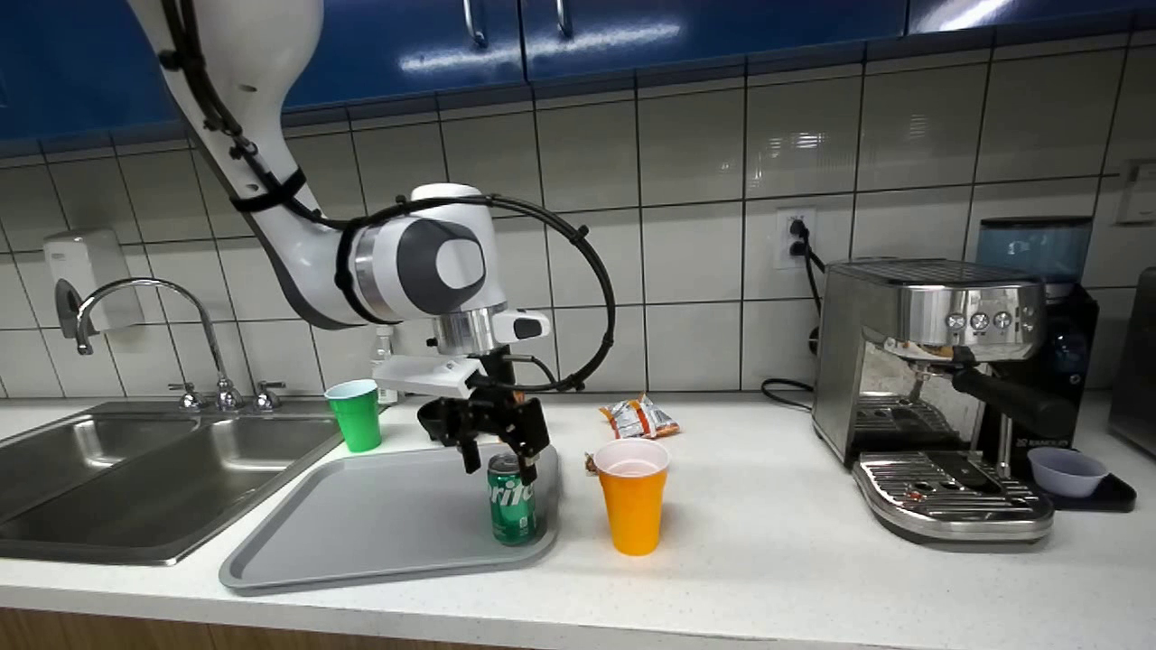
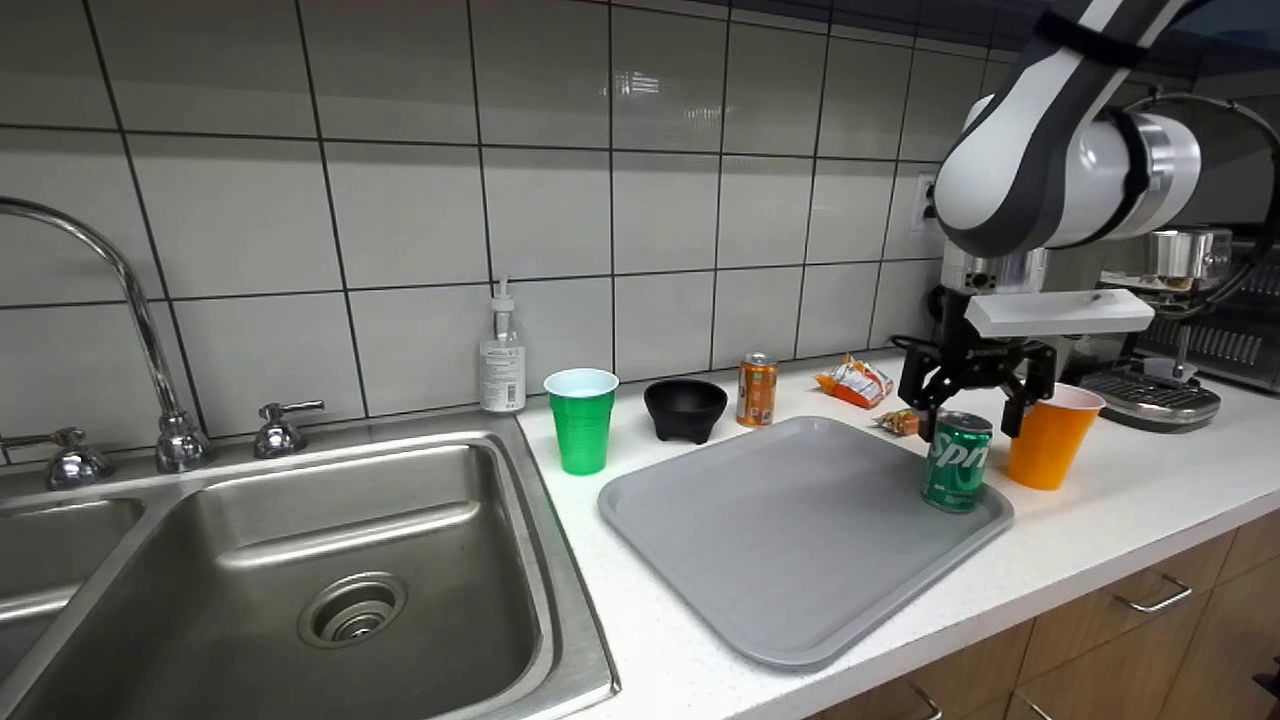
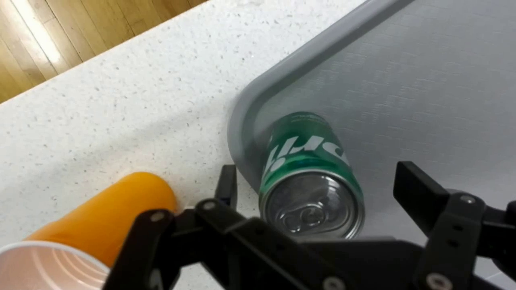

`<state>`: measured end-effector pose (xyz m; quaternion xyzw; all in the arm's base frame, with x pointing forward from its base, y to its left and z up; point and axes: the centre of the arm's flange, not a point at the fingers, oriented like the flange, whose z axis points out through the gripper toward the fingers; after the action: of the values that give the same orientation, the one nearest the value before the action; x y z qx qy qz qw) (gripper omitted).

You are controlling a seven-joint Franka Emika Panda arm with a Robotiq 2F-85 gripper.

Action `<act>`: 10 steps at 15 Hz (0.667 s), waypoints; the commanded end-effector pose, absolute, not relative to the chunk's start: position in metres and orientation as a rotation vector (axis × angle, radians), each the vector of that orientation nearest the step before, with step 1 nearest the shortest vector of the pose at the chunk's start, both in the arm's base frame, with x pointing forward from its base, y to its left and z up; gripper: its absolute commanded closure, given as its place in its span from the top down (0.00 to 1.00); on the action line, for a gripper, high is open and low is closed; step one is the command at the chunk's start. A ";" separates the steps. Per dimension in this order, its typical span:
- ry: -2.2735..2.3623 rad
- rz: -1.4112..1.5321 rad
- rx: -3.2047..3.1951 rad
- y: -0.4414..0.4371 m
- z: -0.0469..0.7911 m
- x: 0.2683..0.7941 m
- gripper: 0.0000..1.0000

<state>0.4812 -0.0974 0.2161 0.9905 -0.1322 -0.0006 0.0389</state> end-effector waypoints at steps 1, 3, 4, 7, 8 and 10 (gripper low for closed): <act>-0.423 0.007 3.044 -0.106 0.213 0.487 1.00; -0.437 0.006 3.043 -0.109 0.212 0.489 1.00; -0.442 0.007 3.043 -0.110 0.212 0.490 1.00; -0.461 0.018 3.044 -0.111 0.211 0.494 1.00; -0.465 0.020 3.044 -0.111 0.211 0.495 1.00; -0.471 0.025 3.044 -0.111 0.211 0.498 1.00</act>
<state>0.4882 -0.1054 0.2114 0.9882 -0.1490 0.0016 0.0348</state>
